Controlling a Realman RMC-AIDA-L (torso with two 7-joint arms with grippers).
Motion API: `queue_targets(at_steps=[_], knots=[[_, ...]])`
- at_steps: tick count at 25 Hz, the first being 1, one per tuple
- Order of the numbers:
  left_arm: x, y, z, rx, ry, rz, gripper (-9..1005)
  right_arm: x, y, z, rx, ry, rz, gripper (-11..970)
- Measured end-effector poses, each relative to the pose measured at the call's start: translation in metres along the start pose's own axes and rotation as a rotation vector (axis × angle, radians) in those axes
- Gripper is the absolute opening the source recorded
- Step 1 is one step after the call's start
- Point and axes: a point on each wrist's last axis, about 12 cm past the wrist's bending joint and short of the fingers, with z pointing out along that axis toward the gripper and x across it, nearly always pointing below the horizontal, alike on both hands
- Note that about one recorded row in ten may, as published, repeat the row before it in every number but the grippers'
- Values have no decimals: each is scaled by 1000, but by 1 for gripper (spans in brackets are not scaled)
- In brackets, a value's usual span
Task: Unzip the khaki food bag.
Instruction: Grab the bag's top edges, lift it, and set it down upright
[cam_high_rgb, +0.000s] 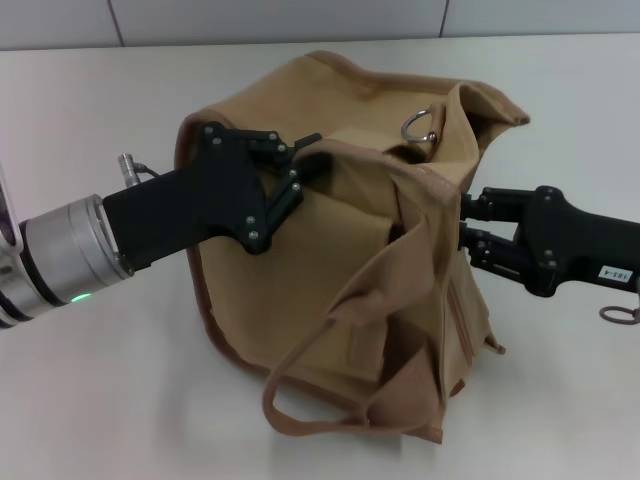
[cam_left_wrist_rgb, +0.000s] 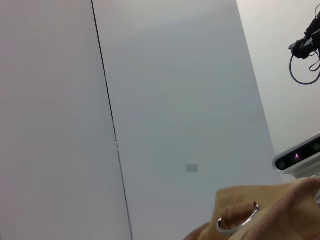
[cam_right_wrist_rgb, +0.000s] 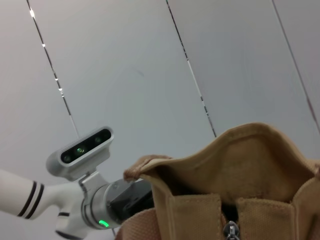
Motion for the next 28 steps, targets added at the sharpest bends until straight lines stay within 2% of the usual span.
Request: queue_targets(at_steps=[17, 21, 28], knots=[[0, 0, 7, 23, -7, -13, 103, 3, 5, 18, -99, 50, 9, 335], [0, 0, 6, 16, -6, -12, 104, 2, 8, 16, -128, 52, 10, 259], [0, 1, 6, 13, -5, -11, 106, 1, 11, 9, -166, 70, 18, 259]])
